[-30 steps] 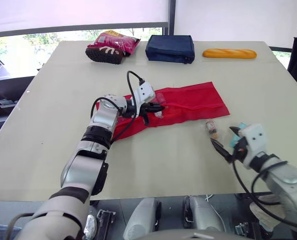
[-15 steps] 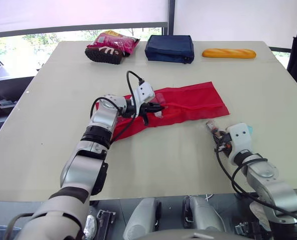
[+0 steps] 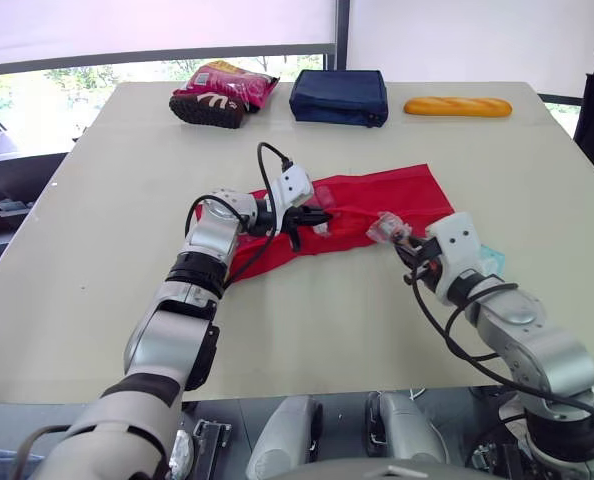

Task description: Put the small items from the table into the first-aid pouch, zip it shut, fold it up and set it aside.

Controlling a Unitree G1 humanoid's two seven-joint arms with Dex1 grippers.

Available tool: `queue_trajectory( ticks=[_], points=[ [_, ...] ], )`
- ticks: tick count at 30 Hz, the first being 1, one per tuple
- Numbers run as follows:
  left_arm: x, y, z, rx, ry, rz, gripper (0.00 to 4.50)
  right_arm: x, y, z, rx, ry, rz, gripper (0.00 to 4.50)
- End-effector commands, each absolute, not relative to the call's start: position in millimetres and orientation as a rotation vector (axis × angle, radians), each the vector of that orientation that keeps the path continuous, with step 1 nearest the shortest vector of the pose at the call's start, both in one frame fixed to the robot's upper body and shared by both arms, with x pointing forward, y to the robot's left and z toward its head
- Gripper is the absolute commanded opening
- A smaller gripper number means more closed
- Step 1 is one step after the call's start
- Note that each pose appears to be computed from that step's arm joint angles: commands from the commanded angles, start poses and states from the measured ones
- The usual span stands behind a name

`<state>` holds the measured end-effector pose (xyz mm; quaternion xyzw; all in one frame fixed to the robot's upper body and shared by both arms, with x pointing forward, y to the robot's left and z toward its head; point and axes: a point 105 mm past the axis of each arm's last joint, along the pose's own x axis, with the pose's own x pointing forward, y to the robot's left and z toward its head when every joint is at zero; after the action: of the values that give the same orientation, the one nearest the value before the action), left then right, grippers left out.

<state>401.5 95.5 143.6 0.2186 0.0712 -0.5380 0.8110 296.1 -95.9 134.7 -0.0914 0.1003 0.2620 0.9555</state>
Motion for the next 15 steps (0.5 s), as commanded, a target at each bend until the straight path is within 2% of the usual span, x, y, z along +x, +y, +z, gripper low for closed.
queue_trajectory(
  ticks=[1,8,15],
  points=[
    [400.7,86.5,159.2,0.469,0.083,-1.172,0.0,298.2,-83.4,133.4,-0.202,0.216,0.576,0.41],
    [397.1,77.8,159.3,0.461,0.074,-1.202,0.0,311.4,-57.3,128.8,-0.193,0.227,0.641,0.41],
    [386.1,69.7,154.4,0.457,0.072,-1.262,0.0,345.5,-65.2,131.5,-0.139,0.222,0.443,0.41]
  ],
)
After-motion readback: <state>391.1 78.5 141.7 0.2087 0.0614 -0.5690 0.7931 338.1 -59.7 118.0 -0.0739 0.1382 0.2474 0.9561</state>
